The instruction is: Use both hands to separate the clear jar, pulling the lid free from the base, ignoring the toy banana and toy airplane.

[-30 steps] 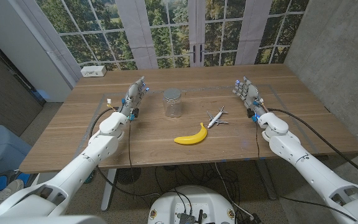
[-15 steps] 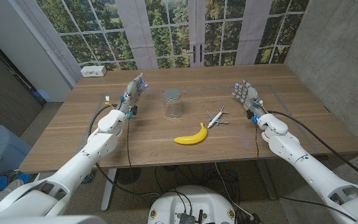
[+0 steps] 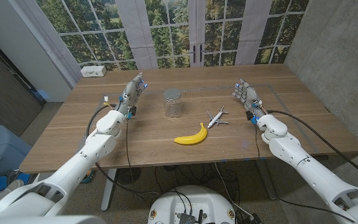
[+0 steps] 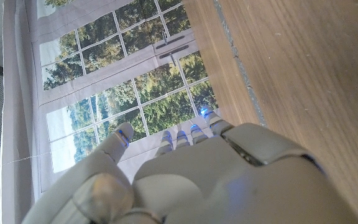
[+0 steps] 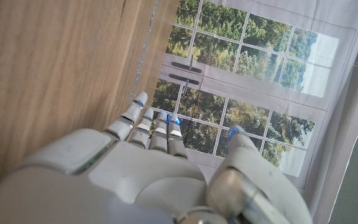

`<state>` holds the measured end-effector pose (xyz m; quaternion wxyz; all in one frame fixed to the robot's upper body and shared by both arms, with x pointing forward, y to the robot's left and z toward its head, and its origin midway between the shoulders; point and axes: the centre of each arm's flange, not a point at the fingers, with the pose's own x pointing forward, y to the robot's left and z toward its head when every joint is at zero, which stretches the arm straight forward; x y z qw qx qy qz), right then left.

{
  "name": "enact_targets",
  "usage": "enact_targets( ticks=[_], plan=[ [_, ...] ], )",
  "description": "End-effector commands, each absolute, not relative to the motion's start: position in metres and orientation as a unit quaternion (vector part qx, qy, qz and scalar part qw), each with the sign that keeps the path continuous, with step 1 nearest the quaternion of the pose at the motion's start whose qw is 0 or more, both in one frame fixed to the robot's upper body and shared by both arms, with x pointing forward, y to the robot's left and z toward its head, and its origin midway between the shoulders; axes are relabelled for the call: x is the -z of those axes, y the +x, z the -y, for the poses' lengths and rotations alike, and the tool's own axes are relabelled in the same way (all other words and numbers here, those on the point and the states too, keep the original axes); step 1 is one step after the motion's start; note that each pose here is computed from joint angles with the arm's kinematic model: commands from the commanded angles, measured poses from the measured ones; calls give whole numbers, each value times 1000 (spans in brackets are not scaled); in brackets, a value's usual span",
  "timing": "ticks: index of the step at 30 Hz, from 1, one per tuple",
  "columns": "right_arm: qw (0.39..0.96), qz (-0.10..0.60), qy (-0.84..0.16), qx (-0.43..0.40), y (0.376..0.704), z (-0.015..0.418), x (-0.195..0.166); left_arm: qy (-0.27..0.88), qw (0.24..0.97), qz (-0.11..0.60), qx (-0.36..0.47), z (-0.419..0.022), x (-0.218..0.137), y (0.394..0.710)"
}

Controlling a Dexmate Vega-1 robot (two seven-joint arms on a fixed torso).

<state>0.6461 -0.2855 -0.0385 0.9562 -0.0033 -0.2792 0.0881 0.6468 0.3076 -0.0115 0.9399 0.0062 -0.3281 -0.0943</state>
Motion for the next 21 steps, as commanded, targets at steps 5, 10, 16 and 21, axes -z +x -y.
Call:
enact_targets(
  ticks=[5, 10, 16, 21],
  plan=[
    [937, 317, -129, -70, 622, 262, 30, 13, 941, 324, 91, -321, 20, 640],
    [927, 326, -169, -70, 616, 250, 26, 17, 940, 328, 91, -322, 19, 632],
    [917, 335, -204, -77, 615, 238, 22, 16, 940, 330, 83, -328, 20, 626],
    [910, 340, -224, -76, 613, 231, 20, 13, 940, 332, 79, -330, 21, 624]
  ],
)
